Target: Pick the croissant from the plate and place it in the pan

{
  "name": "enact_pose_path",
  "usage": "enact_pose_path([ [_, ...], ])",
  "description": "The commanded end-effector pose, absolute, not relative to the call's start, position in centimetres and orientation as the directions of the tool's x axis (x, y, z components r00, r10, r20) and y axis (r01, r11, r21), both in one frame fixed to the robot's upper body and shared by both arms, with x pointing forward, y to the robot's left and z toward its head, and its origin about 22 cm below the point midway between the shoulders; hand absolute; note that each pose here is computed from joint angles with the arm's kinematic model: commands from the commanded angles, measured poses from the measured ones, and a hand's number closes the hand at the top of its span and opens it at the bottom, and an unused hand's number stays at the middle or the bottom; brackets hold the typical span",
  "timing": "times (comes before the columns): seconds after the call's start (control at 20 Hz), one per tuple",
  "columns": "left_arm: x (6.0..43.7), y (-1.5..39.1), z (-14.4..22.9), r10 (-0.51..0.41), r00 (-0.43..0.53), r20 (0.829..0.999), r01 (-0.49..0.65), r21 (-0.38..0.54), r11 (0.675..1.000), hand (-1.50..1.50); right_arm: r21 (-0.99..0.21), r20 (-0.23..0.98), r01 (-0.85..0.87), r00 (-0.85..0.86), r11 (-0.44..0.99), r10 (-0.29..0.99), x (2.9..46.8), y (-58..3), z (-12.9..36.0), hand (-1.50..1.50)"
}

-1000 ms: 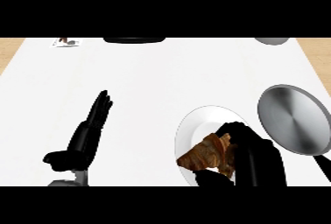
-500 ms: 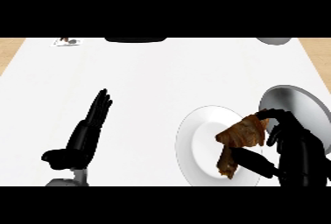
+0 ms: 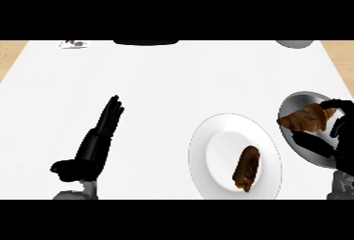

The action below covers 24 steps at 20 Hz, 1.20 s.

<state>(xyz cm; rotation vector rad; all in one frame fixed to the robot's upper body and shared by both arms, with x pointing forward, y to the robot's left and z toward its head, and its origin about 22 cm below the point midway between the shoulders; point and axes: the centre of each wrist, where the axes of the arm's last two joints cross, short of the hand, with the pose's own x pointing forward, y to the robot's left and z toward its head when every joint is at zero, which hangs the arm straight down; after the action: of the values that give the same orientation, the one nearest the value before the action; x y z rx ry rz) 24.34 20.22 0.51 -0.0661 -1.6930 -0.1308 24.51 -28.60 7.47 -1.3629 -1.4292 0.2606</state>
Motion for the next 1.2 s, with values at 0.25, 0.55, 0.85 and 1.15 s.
enact_pose_path([
  [0.25,23.9,20.4,-1.4,-0.045,-0.132,0.99,0.121,0.062,0.991,0.0,-0.644,0.592,0.714,0.238,0.275,0.77,28.6,-38.0,6.2,1.5],
  [0.55,25.3,21.3,1.3,-0.024,-0.142,0.99,0.141,0.044,0.989,0.0,-0.637,0.602,0.72,0.242,0.275,0.761,31.7,-41.9,4.1,1.5],
  [0.85,26.0,19.8,1.2,-0.035,-0.162,0.986,0.146,0.059,0.988,0.0,-0.871,0.491,0.256,0.452,0.419,0.745,32.4,-42.0,1.9,-1.5],
  [1.15,24.6,19.4,1.5,-0.008,-0.142,0.99,0.16,0.03,0.987,0.0,-0.739,0.673,0.267,0.341,0.619,0.656,34.6,-42.4,1.3,-1.5],
])
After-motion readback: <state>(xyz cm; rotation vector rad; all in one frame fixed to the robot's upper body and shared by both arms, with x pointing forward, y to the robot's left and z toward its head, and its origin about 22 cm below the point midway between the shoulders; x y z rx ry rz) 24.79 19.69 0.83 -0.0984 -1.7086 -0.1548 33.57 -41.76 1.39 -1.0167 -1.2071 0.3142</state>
